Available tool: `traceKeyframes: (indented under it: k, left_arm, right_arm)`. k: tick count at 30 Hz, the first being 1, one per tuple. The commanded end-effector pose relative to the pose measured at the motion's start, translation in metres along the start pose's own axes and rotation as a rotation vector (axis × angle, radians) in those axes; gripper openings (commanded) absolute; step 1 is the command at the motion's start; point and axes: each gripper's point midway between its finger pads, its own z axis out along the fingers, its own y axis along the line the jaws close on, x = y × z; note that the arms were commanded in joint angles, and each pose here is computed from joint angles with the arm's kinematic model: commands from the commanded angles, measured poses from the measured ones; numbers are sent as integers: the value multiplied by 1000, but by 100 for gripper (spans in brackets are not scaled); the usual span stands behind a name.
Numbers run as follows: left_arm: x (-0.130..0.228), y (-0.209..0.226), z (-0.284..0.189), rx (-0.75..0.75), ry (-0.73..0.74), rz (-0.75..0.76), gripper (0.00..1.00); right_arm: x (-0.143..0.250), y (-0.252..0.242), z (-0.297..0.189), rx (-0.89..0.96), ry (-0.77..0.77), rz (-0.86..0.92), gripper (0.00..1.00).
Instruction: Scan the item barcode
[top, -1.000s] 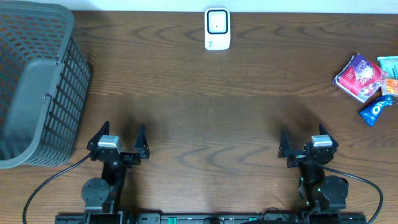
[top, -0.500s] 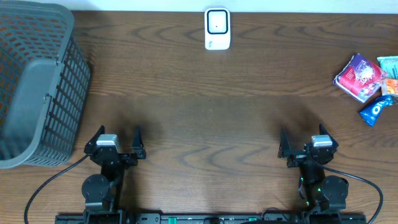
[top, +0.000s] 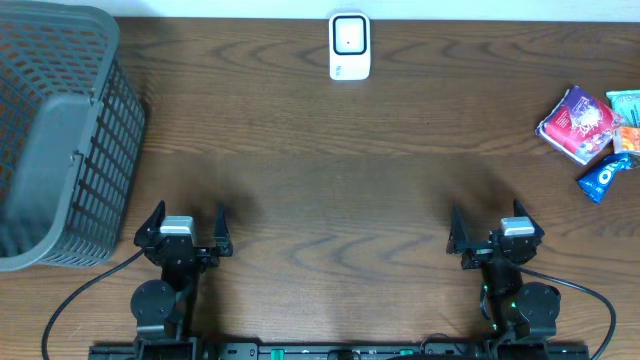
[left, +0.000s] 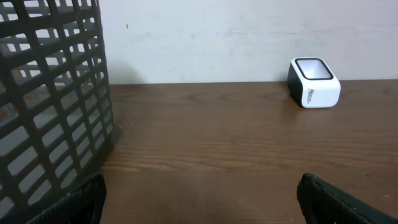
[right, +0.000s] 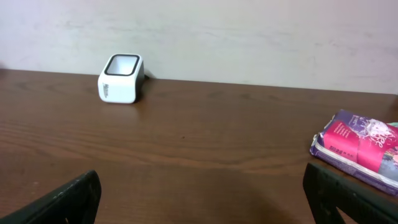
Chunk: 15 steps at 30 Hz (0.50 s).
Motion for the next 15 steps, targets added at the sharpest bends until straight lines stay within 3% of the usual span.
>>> traceKeyframes:
  k: [1, 15]
  left_arm:
    - [14, -2, 0, 14, 47, 16, 98]
    - [15, 4, 0, -22, 51, -110, 98]
  right_arm:
    - [1, -1, 0, 5, -1, -11, 99]
    - [1, -1, 0, 5, -1, -11, 99]
